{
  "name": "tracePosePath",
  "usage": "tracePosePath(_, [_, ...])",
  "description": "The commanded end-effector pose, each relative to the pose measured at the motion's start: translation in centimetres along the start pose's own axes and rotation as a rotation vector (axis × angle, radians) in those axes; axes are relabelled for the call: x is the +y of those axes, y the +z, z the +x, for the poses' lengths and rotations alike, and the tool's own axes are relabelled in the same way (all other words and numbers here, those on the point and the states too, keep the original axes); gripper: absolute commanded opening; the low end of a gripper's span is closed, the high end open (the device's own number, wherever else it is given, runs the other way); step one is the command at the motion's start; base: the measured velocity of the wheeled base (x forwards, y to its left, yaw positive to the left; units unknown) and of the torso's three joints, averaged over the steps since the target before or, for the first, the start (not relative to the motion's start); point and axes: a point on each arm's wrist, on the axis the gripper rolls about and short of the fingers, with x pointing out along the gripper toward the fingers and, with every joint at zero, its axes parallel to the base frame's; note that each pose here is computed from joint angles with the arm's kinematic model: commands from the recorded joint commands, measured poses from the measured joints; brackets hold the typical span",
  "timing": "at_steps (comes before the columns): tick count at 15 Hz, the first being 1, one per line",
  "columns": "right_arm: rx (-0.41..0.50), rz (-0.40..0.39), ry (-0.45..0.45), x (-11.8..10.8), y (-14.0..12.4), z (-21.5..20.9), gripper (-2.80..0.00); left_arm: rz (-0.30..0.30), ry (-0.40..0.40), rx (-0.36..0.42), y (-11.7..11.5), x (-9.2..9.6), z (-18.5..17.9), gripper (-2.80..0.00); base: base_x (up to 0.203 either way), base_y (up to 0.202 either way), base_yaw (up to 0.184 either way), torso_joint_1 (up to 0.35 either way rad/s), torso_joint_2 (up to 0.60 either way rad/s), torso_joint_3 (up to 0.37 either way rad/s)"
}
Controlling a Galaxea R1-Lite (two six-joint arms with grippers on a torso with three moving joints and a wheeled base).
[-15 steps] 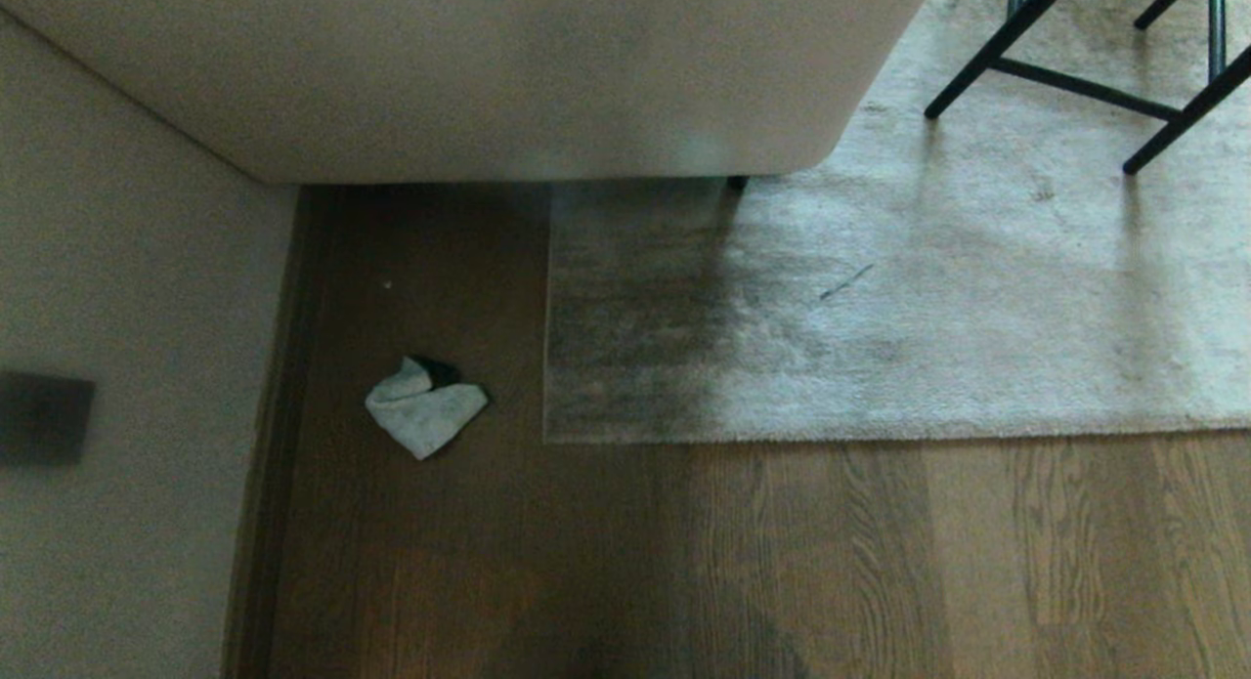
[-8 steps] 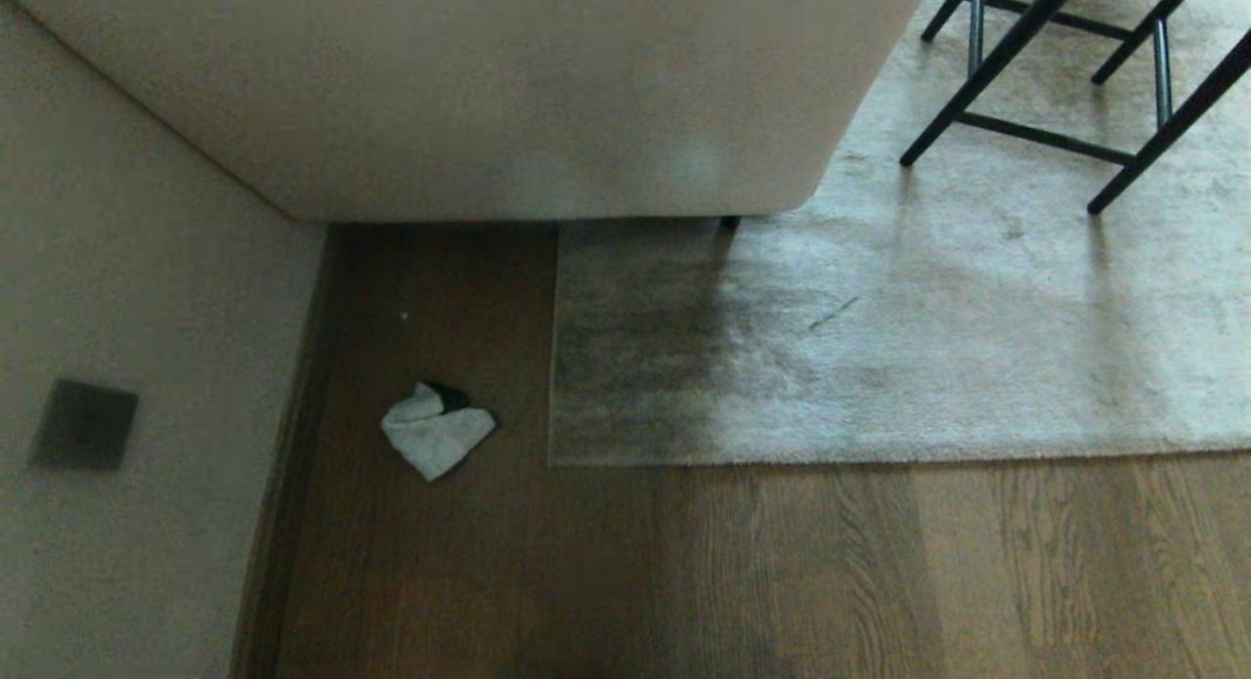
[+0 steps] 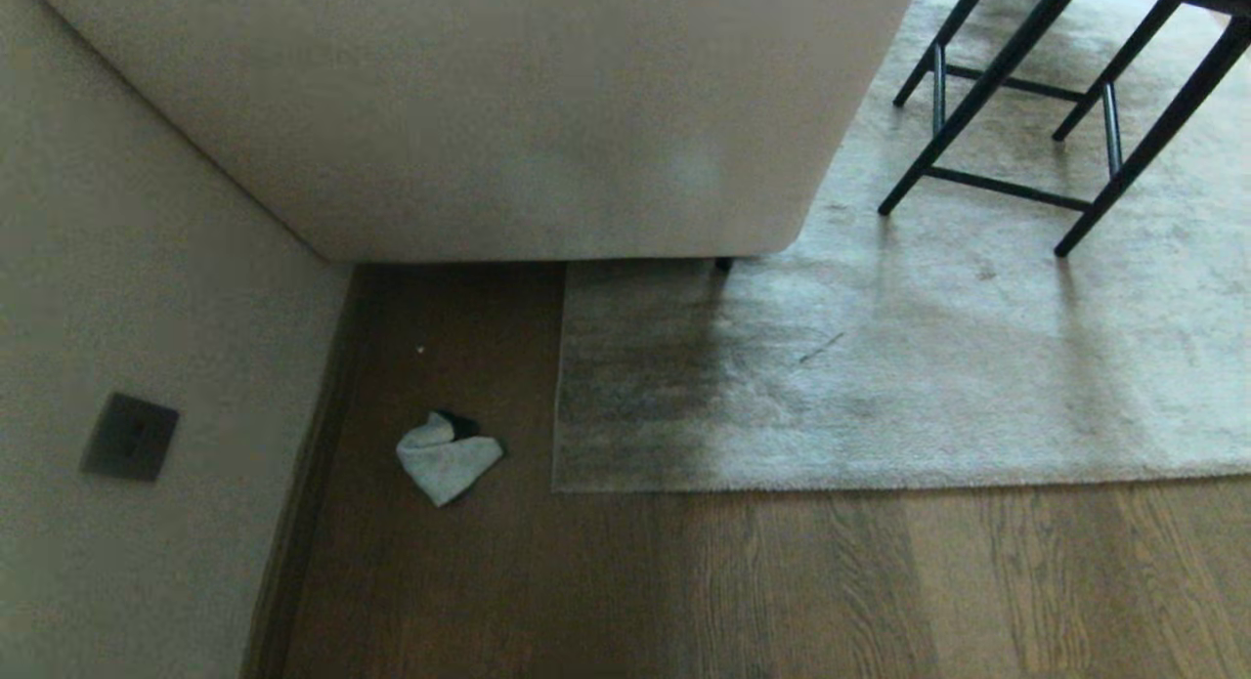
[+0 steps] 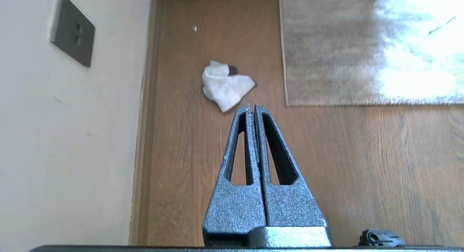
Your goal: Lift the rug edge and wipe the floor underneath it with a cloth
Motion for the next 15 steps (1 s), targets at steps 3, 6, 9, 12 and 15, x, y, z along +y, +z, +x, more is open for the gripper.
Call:
tracePosePath(3, [0.000, 0.000, 0.000, 0.00, 0.01, 0.00, -2.80, 0.000, 0.000, 0.000, -0.01, 0.00, 0.00, -2.80, 0.000, 0.000, 0.000, 0.004, 0.00, 0.207])
tracePosePath(6, [0.000, 0.000, 0.000, 0.00, 0.01, 0.00, -2.80, 0.000, 0.000, -0.001, 0.00, 0.00, 0.00, -2.80, 0.000, 0.000, 0.000, 0.005, 0.00, 0.204])
tracePosePath(9, [0.000, 0.000, 0.000, 0.00, 0.01, 0.00, -2.80, 0.000, 0.000, -0.001, 0.00, 0.00, 0.00, -2.80, 0.000, 0.000, 0.000, 0.003, 0.00, 0.205])
tracePosePath(12, [0.000, 0.000, 0.000, 0.00, 0.01, 0.00, -2.80, 0.000, 0.000, -0.001, 0.00, 0.00, 0.00, -2.80, 0.000, 0.000, 0.000, 0.000, 0.00, 0.199])
tracePosePath(15, [0.001, 0.000, 0.000, 0.00, 0.01, 0.01, -2.80, 0.000, 0.001, -0.001, 0.00, 0.00, 0.00, -2.80, 0.000, 0.000, 0.000, 0.003, 0.00, 0.207])
